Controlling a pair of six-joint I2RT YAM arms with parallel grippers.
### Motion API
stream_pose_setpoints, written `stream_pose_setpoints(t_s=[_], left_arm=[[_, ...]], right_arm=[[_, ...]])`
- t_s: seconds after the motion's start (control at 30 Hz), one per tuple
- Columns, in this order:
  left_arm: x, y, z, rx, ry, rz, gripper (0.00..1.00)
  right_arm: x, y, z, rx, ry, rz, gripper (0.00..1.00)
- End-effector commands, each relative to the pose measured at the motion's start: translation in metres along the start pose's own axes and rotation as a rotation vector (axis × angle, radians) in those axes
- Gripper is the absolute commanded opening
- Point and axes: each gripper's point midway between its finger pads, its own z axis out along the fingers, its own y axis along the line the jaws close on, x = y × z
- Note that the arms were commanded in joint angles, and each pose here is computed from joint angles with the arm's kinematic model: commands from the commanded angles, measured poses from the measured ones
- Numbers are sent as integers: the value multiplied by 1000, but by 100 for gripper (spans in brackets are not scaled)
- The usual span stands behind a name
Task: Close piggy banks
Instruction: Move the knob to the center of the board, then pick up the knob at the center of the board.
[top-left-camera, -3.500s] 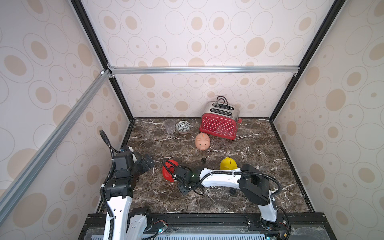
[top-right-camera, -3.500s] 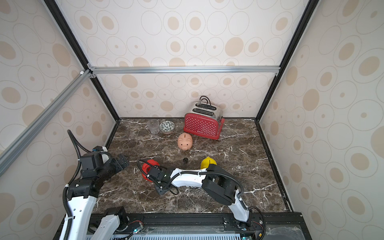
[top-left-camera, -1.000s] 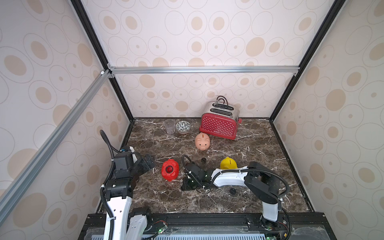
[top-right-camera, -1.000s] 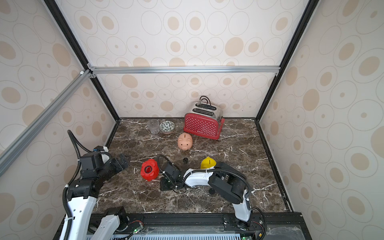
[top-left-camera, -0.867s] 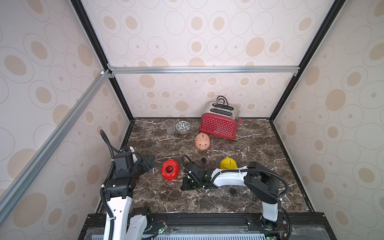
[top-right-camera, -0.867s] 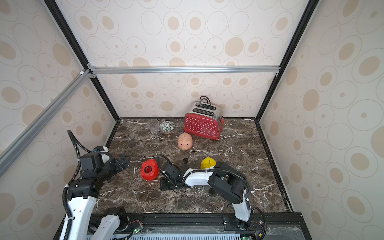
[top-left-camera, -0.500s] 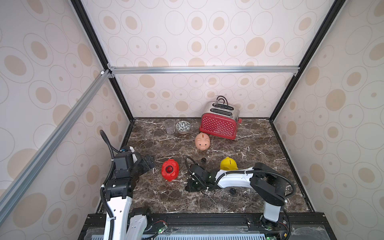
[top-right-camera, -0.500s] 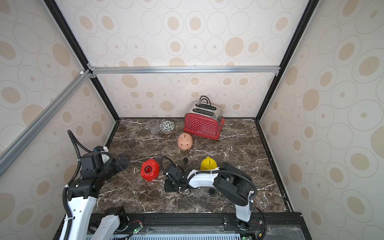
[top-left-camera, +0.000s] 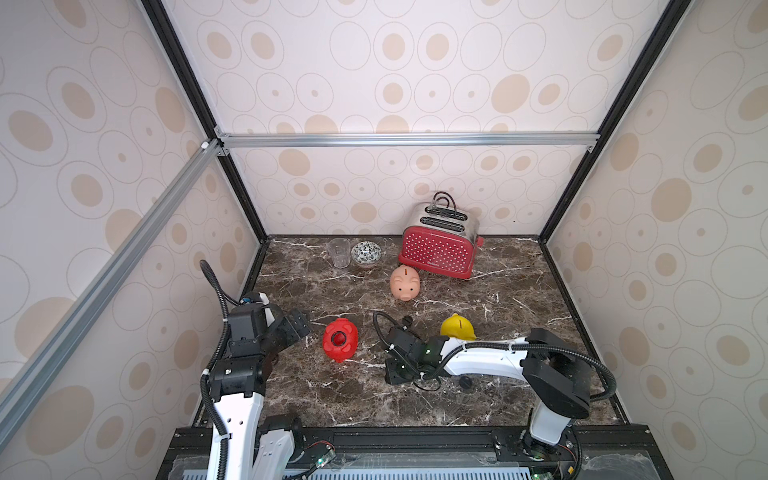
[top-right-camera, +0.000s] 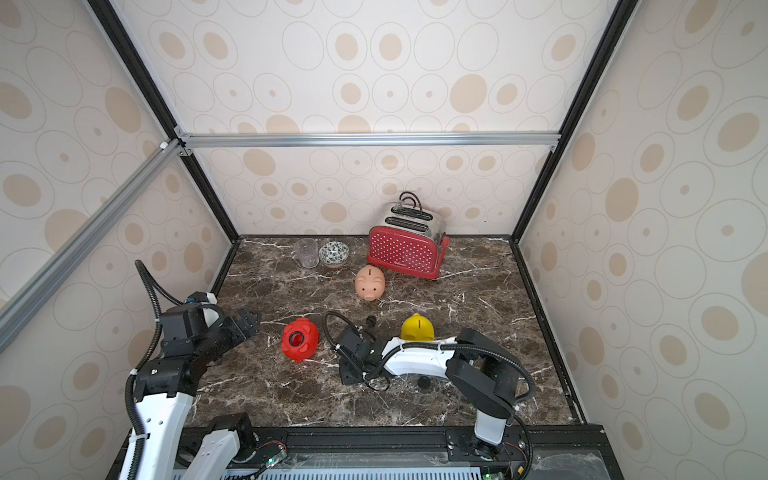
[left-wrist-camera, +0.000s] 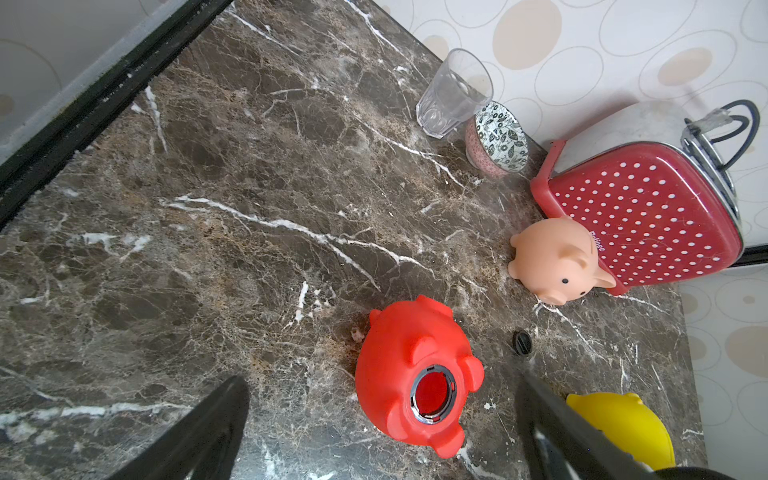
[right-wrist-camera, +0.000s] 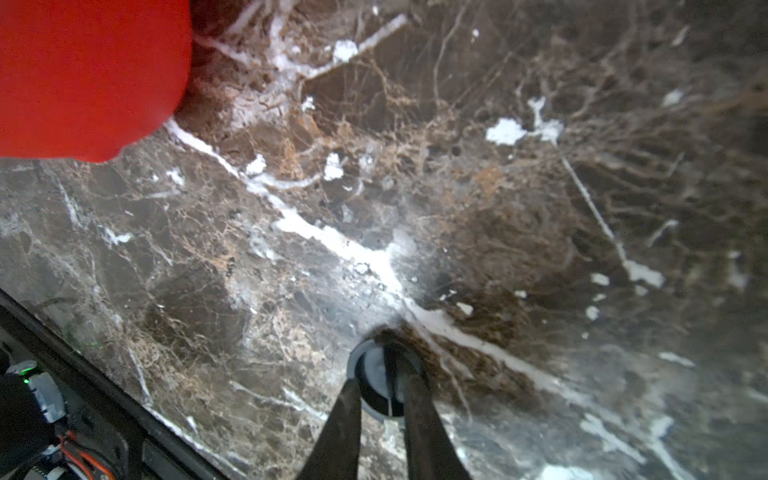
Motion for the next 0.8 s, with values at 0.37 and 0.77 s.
stream_pose_setpoints(t_s=[0.37,0.77], left_arm=[[0,0,-2,2,-3,17,99],[-1,1,-2,1,-6,17,99]], right_arm=[[1,-7,1,179,77,-129,18],[12,-5,12,212,133,-152,18]])
